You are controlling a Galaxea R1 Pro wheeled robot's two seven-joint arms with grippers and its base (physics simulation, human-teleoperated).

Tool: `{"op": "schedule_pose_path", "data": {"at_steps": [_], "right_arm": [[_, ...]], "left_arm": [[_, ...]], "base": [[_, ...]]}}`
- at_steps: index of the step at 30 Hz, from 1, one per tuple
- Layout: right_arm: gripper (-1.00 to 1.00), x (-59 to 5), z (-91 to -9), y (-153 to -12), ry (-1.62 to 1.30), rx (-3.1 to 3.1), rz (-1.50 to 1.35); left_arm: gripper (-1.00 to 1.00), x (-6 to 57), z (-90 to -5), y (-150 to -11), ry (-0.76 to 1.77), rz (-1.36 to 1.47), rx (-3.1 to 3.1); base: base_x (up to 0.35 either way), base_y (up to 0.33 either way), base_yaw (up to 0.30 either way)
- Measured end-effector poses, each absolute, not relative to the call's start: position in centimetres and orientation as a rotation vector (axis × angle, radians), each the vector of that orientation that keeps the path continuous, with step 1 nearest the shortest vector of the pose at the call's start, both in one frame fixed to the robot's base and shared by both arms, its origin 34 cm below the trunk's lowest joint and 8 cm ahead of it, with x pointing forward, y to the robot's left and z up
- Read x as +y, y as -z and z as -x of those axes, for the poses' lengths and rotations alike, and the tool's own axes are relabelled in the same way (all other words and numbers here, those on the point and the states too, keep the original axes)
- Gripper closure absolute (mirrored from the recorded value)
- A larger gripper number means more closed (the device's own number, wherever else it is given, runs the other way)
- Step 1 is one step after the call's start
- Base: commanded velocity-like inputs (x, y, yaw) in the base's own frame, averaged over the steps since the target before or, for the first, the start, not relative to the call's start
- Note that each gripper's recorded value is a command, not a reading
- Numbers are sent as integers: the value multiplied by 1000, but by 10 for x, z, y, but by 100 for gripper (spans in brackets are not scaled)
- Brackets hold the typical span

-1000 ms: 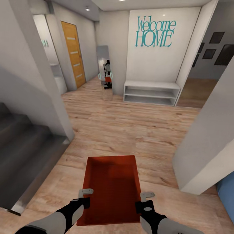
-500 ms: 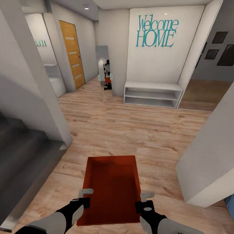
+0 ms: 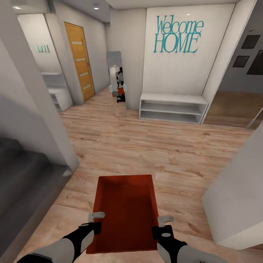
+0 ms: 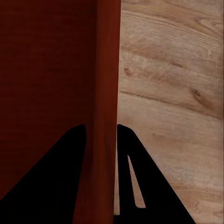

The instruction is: Move the two storage containers from the living room to the garage. In the garage, place one container on the floor and stack the other container on top of it (either order is fine).

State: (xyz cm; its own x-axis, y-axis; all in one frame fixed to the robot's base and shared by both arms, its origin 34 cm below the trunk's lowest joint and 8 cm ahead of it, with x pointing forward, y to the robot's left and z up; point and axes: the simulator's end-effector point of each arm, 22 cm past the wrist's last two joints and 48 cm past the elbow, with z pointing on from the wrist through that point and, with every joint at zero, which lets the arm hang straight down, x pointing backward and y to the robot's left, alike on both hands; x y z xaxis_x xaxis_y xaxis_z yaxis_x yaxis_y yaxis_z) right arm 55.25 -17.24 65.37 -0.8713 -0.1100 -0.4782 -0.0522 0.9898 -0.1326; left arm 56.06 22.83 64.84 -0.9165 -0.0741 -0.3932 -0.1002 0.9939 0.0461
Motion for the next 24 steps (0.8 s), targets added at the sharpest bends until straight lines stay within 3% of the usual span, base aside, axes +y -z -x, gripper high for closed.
{"op": "schedule_pose_path", "data": {"at_steps": [24], "right_arm": [[100,-172,-553,-654,157,2629,114]], "left_arm": [[100,228,-561,-648,-91,124,2736]], "base": [[323,0,0]]}}
